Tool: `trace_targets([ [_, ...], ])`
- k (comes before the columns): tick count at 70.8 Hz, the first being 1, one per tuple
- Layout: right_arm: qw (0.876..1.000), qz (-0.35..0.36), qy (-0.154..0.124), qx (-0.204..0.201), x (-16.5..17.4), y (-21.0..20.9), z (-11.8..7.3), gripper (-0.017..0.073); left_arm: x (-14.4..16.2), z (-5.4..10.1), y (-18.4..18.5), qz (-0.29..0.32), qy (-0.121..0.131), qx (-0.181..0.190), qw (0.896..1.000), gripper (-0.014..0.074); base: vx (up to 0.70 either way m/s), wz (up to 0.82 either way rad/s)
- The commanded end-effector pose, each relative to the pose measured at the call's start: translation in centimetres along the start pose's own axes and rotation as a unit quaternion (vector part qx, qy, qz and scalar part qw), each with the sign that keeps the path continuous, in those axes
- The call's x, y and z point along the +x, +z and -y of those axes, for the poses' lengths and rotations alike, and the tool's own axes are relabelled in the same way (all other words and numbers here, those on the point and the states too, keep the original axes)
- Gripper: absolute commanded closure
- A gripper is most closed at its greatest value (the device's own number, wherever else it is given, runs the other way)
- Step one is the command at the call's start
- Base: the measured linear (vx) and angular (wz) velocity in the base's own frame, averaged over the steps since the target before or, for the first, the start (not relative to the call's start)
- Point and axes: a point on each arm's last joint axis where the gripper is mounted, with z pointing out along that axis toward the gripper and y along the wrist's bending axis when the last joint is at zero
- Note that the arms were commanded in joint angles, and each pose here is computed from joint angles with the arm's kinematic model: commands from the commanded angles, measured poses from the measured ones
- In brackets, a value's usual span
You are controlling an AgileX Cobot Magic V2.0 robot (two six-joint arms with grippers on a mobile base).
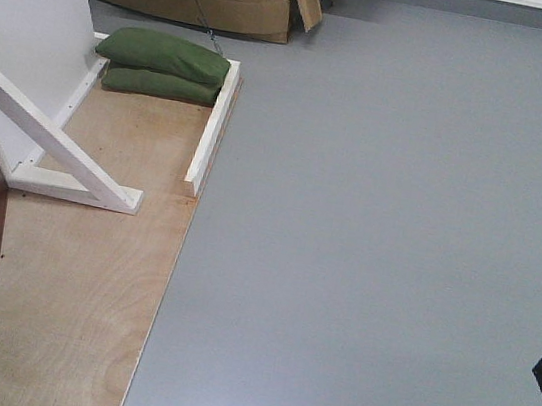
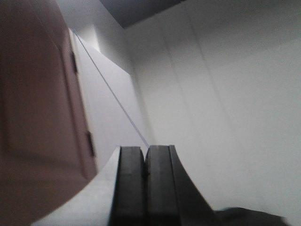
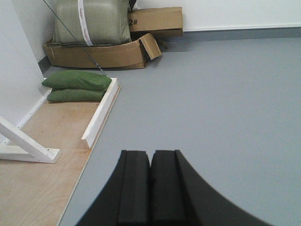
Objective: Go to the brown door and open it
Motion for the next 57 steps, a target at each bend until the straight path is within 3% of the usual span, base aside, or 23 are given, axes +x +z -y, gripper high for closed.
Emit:
trace_targets([
  [1,0.999,0.047,-0.008,0.002,-0.7,-0.1,0.0,0.0559,-2.7,-1.4,0.8,0.039,0.120,-0.053,0.991,0.0577,0.00,0.00],
  [2,0.999,0.047,-0.008,0.002,-0.7,-0.1,0.0,0.0559,-3.0,-1.6,0.9,0.040,0.152,-0.062,0.986,0.0577,0.00,0.00],
  [9,0.999,0.047,-0.008,0.002,-0.7,-0.1,0.0,0.0559,-4.8,-2.4,1.0,0.045,0.286,-0.103,0.952,0.0577,0.00,0.00],
  [13,0.999,0.047,-0.008,0.002,-0.7,-0.1,0.0,0.0559,-5.6,-2.8,0.9,0.055,0.333,-0.131,0.932,0.0577,0.00,0.00],
  [20,0.999,0.047,-0.008,0.002,-0.7,-0.1,0.0,0.0559,-6.9,-3.4,0.4,0.091,0.380,-0.195,0.899,0.0577,0.00,0.00],
  [26,0.999,0.047,-0.008,0.002,-0.7,-0.1,0.0,0.0559,-8.2,-4.0,-0.3,0.140,0.385,-0.262,0.874,0.0577,0.00,0.00],
  [31,0.999,0.047,-0.008,0.002,-0.7,-0.1,0.0,0.0559,-9.1,-4.6,-1.2,0.184,0.364,-0.323,0.854,0.0577,0.00,0.00],
  [37,0.999,0.047,-0.008,0.002,-0.7,-0.1,0.0,0.0559,-9.5,-5.6,-2.1,0.224,0.314,-0.407,0.828,0.0577,0.00,0.00],
  [38,0.999,0.047,-0.008,0.002,-0.7,-0.1,0.0,0.0559,-9.5,-5.9,-2.3,0.233,0.302,-0.429,0.819,0.0577,0.00,0.00],
  [42,0.999,0.047,-0.008,0.002,-0.7,-0.1,0.0,0.0559,-9.1,-6.7,-2.8,0.239,0.254,-0.486,0.801,0.0577,0.00,0.00],
  [43,0.999,0.047,-0.008,0.002,-0.7,-0.1,0.0,0.0559,-9.0,-6.9,-3.2,0.244,0.240,-0.507,0.791,0.0577,0.00,0.00],
  [52,0.999,0.047,-0.008,0.002,-0.7,-0.1,0.0,0.0559,-6.8,-8.7,-4.4,0.200,0.113,-0.624,0.747,0.0577,0.00,0.00],
  [57,0.999,0.047,-0.008,0.002,-0.7,-0.1,0.0,0.0559,-5.4,-9.2,-4.4,0.149,0.051,-0.646,0.747,0.0577,0.00,0.00],
])
